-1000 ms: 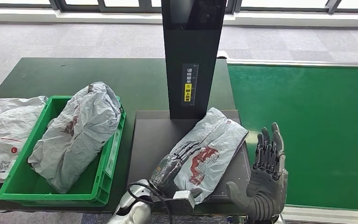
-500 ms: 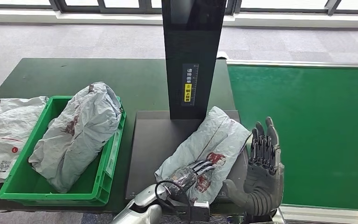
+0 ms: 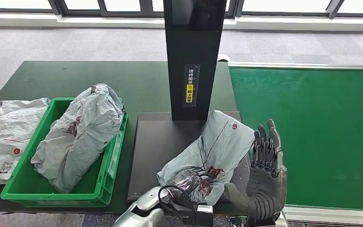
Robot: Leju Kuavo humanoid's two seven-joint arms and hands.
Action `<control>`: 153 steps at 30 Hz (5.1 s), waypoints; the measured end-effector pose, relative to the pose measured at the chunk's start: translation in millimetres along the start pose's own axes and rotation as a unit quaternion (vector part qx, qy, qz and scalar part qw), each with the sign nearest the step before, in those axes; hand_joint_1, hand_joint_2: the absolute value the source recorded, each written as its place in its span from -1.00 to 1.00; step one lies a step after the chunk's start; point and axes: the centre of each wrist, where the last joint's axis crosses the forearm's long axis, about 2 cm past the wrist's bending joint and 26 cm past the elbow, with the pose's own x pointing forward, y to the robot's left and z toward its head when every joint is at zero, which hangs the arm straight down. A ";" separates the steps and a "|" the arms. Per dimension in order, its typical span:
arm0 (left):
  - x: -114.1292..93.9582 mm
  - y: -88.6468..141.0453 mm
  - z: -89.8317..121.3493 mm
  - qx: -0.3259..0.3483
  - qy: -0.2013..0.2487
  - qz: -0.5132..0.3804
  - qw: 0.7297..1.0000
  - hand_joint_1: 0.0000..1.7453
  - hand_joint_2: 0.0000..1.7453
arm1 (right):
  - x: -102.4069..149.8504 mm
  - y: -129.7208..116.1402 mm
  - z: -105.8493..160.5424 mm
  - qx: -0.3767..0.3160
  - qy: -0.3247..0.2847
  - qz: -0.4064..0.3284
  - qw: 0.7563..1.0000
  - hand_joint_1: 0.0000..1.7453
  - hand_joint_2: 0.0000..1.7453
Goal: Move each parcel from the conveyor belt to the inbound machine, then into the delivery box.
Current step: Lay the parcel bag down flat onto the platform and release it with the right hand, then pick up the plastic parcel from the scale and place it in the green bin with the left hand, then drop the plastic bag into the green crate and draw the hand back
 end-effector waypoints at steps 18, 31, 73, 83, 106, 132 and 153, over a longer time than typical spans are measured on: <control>0.2 13.2 15.4 0.097 0.021 0.025 0.995 1.00 1.00 | 1.7 2.4 4.9 0.011 0.009 -0.016 1.000 -1.00 1.00; -0.1 45.6 41.4 0.277 0.022 0.055 0.959 1.00 1.00 | 3.0 2.3 10.6 0.007 0.017 -0.014 1.000 -1.00 1.00; -61.3 149.1 179.8 0.674 0.165 -0.039 0.719 1.00 1.00 | 4.3 -2.3 17.7 -0.008 0.028 0.004 1.000 -1.00 1.00; -90.7 147.7 174.0 0.628 0.242 -0.048 0.738 1.00 1.00 | 7.2 0.1 21.6 0.002 0.033 0.002 0.999 -1.00 1.00; -125.7 133.0 159.2 0.560 0.288 -0.001 0.776 -1.00 -1.00 | 6.4 -3.7 19.6 -0.020 0.039 -0.002 0.999 -1.00 1.00; -68.2 109.7 150.0 0.623 0.012 0.285 0.728 -1.00 -1.00 | 2.9 -6.7 18.8 -0.066 0.048 -0.018 0.996 -1.00 1.00; -30.9 105.2 114.3 0.453 -0.179 0.410 0.771 -1.00 -1.00 | -5.7 -4.5 18.5 0.026 0.044 -0.102 0.993 -1.00 1.00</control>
